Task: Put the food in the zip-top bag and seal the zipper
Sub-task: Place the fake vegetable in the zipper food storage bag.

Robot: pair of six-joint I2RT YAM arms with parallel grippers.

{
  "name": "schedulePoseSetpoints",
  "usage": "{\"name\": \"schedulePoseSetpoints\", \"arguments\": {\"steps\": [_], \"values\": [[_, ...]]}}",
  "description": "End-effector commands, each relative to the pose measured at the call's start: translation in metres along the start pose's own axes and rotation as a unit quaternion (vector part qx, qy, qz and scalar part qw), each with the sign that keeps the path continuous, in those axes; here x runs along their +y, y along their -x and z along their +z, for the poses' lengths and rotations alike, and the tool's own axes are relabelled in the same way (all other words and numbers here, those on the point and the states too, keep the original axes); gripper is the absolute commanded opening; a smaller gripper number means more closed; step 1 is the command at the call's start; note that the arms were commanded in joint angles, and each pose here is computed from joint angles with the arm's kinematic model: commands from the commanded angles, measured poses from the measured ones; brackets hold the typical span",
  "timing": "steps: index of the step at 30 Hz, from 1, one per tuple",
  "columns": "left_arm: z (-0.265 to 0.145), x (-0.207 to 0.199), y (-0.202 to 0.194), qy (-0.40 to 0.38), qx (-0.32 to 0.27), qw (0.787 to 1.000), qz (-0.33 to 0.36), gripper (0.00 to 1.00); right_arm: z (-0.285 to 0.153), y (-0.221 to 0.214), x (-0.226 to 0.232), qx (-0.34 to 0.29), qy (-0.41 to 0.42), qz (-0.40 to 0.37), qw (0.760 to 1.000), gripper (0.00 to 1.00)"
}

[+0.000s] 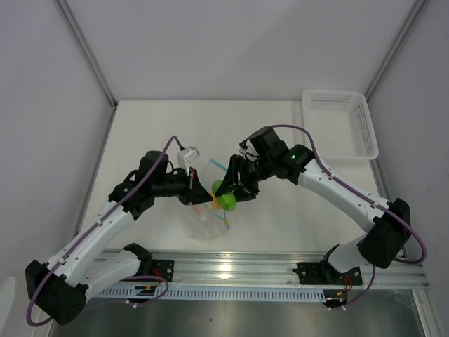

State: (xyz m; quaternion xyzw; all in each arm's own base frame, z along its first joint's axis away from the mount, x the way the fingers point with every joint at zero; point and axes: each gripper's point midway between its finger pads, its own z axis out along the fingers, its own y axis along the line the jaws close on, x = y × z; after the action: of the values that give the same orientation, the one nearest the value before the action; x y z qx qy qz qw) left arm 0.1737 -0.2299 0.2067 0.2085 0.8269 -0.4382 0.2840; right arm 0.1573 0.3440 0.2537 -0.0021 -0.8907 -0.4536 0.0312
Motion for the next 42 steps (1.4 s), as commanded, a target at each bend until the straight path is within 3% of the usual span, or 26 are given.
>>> {"name": "schedulePoseSetpoints", "arguments": {"steps": [1,15,27,36,42], "values": [[-0.006,-0.013,0.007,-0.029,-0.022,0.999,0.017,0.01,0.0,-0.001,0.014,-0.003,0.004,-0.001,1.0,0.0],[-0.016,-0.023,-0.003,-0.035,-0.024,0.999,0.004,0.01,0.019,0.021,-0.01,-0.015,-0.061,-0.081,0.995,0.0],[-0.017,-0.027,-0.002,-0.039,-0.023,0.999,-0.01,0.0,0.032,0.042,-0.017,-0.046,-0.081,-0.072,0.993,0.0],[-0.016,-0.034,0.007,-0.044,-0.027,0.999,-0.018,0.01,0.041,0.069,-0.023,-0.127,-0.117,-0.107,0.979,0.0],[-0.017,-0.035,0.018,-0.037,-0.045,0.998,-0.023,0.01,0.049,0.073,-0.022,-0.16,-0.138,-0.173,0.962,0.0]]}}
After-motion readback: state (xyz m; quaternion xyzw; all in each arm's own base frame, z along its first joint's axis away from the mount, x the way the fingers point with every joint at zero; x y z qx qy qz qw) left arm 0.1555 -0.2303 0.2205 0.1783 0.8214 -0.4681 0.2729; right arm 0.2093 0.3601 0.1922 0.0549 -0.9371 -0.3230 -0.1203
